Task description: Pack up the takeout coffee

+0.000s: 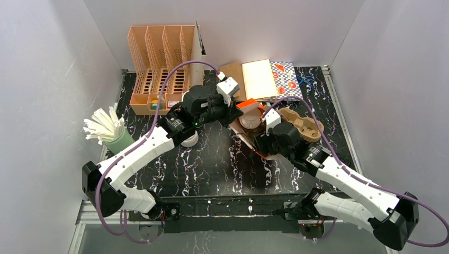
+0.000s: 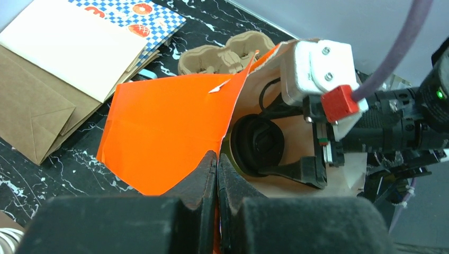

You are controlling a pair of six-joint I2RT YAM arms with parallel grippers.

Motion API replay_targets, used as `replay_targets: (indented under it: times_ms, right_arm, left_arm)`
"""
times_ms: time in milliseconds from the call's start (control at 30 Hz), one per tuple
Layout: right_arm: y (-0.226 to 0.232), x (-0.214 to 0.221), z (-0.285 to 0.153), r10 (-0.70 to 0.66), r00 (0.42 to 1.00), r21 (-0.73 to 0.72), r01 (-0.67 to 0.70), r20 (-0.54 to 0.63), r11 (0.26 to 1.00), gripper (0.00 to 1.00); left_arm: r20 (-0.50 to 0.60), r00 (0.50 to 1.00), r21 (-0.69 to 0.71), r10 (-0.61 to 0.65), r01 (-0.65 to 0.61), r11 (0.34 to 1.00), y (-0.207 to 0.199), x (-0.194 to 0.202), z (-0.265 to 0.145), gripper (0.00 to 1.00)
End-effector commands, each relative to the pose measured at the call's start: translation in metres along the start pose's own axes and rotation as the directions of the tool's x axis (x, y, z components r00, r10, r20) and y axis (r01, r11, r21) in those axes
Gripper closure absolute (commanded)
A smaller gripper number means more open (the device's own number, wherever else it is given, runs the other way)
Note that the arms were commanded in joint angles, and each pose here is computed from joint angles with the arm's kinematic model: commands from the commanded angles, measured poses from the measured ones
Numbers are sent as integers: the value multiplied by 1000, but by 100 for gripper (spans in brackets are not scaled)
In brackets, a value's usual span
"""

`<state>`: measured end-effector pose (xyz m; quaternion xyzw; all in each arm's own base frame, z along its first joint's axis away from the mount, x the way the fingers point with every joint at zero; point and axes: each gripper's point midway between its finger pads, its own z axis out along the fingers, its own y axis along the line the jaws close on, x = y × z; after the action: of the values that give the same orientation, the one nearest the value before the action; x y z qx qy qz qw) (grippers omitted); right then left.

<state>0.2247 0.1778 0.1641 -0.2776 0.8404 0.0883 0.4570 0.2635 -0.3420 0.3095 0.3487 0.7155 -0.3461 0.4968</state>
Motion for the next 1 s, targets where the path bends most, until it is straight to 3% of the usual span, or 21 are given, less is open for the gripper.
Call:
replay_targets:
  times_ms: [0, 300, 967]
  right_arm:
    - [2, 6, 0, 42, 998, 4, -41, -45, 999, 99]
    - [-1, -5, -12, 15, 999, -13, -14, 50, 1000, 99]
    - [-6, 1, -3, -115, 993, -8, 115, -9, 993, 99]
  left_arm:
    - [24, 998, 69, 61, -63, 996, -15, -4, -20, 100]
    - [-7, 997, 154, 79, -77, 985, -30, -2, -28, 100]
    - [73, 985, 83, 155, -161, 983, -18, -36, -25, 100]
